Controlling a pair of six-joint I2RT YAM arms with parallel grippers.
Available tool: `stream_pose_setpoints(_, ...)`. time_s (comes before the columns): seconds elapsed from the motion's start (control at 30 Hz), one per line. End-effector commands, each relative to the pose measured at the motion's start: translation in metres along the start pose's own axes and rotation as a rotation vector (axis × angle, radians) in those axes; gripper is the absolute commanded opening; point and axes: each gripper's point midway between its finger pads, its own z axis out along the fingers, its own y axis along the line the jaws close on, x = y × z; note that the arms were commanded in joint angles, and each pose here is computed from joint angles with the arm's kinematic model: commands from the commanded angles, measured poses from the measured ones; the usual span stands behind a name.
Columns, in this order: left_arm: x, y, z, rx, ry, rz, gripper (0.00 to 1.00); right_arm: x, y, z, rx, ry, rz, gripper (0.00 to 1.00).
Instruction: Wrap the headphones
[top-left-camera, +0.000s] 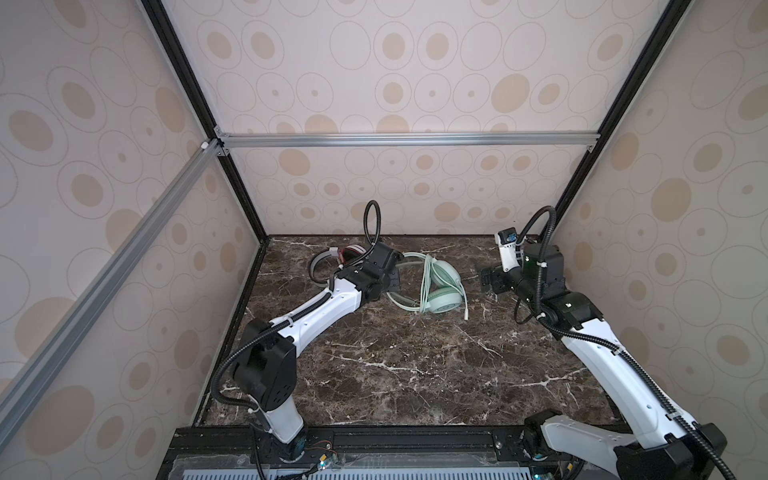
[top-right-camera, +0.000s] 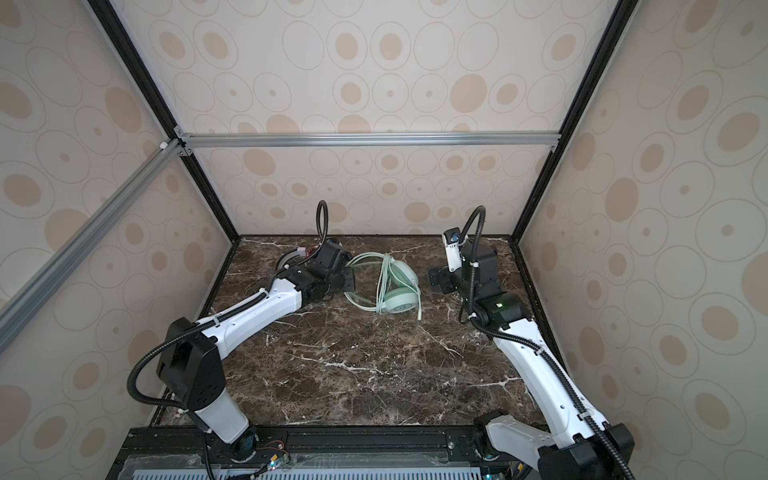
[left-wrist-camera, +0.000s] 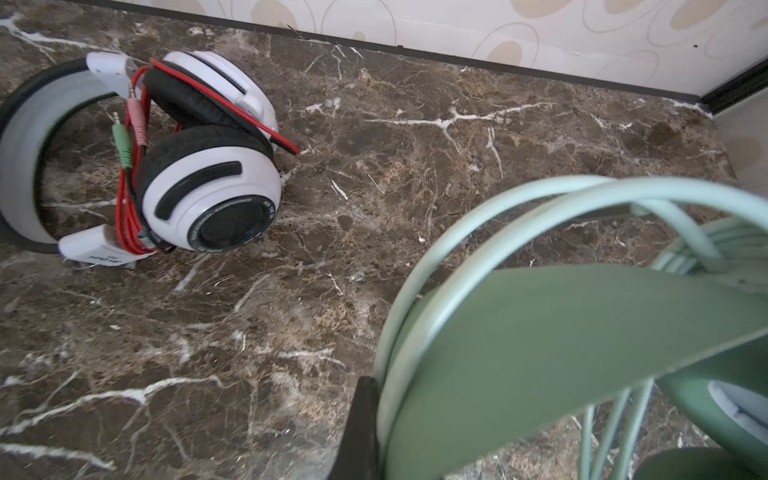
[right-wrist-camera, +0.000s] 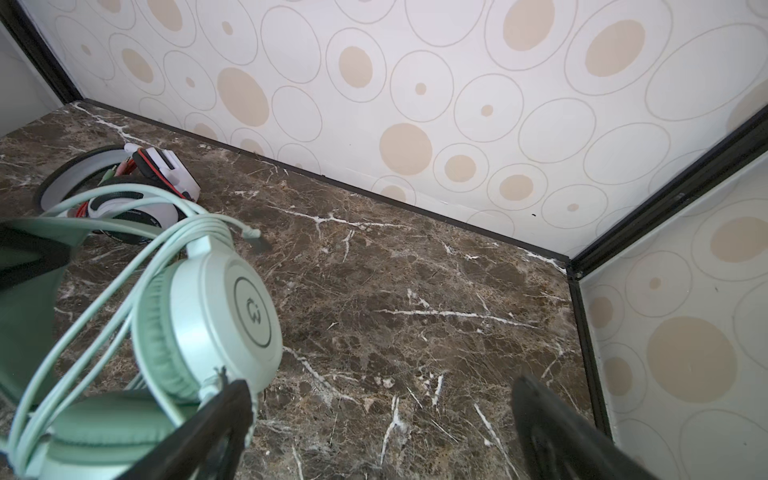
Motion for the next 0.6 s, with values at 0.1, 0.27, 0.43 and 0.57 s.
stream_pose_setpoints(0.1, -0.044, -0.027, 0.021, 0.058, -0.062, -0.19, 0.0, -0.001, -0.007, -0.02, 0.021, -0.002, 0.017, 1.0)
stream_pose_setpoints(0.27, -0.043, -0.035, 0.052, 0.058, -0.036, -0.237, 0.0, 0.004, -0.005, -0.023, 0.013, -0.001, 0.032, 1.0)
stream_pose_setpoints(0.43, -0.046, -0.037, 0.077, 0.02, -0.031, -0.228, 0.0, 0.007, -0.004, -0.024, 0.005, 0.001, 0.041, 1.0)
stream_pose_setpoints(0.57, -0.044, -0.031, 0.097, -0.018, -0.008, -0.229, 0.0, 0.01, -0.003, -0.026, 0.004, 0.002, 0.047, 1.0)
